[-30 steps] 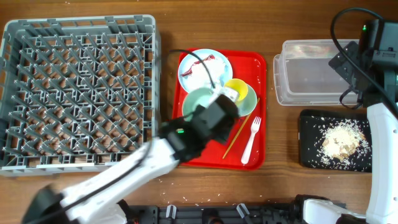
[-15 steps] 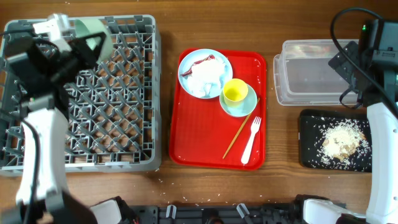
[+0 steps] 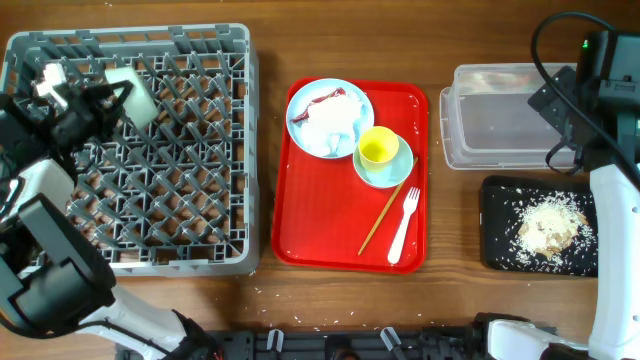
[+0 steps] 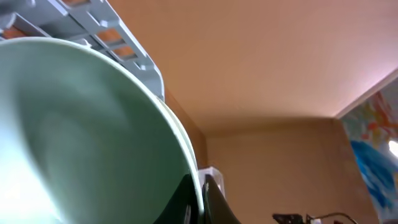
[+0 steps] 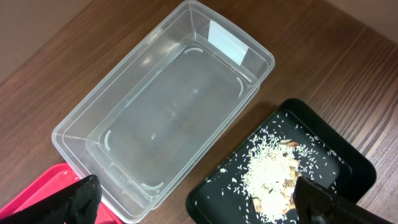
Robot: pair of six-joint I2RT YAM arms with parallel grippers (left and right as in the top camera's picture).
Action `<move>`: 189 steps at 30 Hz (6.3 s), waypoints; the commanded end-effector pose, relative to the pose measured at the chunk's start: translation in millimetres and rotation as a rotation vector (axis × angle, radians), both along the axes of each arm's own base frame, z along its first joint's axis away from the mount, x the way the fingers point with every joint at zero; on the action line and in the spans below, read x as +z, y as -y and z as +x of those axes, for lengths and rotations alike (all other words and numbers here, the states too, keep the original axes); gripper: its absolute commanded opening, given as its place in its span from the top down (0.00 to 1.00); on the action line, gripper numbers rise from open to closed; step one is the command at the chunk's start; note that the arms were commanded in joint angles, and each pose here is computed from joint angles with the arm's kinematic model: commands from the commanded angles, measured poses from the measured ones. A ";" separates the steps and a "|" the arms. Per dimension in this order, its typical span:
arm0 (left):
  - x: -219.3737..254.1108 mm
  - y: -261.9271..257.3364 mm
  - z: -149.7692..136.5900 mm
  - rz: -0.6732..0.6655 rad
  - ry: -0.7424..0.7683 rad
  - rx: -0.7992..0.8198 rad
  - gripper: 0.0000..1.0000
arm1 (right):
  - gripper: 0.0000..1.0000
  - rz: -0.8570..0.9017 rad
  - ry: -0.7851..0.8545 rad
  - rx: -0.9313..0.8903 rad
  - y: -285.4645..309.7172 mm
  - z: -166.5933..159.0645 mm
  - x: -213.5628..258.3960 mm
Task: Sort waste into correct bins and load items into the dishwasher rack
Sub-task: 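Carry the green bowl into the dish rack and set it down, then grasp the white tissue on the plate with the right gripper, drop in bin, then grasp the red wrapper with the right gripper and drop it in the bin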
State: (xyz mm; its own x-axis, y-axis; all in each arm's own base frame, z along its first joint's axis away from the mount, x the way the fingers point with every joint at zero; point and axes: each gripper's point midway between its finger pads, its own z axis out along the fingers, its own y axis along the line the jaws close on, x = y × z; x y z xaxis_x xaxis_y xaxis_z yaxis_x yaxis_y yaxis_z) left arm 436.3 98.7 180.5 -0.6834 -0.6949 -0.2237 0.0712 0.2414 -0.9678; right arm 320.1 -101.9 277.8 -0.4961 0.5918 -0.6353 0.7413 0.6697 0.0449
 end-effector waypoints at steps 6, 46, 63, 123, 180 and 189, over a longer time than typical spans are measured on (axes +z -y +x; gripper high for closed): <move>4.3 8.3 -12.7 -0.098 0.011 -0.119 0.96 | 0.00 -0.004 -0.006 -0.008 2.3 -0.2 -1.8; 8.1 -105.1 -49.7 0.883 -0.375 0.757 0.96 | 0.00 -0.004 -0.006 -0.008 2.3 -0.2 -1.8; 44.2 14.0 -77.9 0.582 -0.243 0.335 0.92 | 0.00 -0.004 -0.007 -0.008 2.3 0.0 -2.2; -26.1 -20.3 -75.9 0.858 -0.609 0.593 0.00 | 0.22 -0.141 -0.189 1.163 -373.8 130.0 -225.0; -26.1 -20.3 -75.9 0.858 -0.609 0.593 0.00 | 0.02 0.374 -0.001 0.542 -96.8 130.7 -81.6; -26.1 -20.3 -75.9 0.858 -0.609 0.593 0.00 | 0.24 0.513 0.145 0.909 -292.9 142.7 -58.8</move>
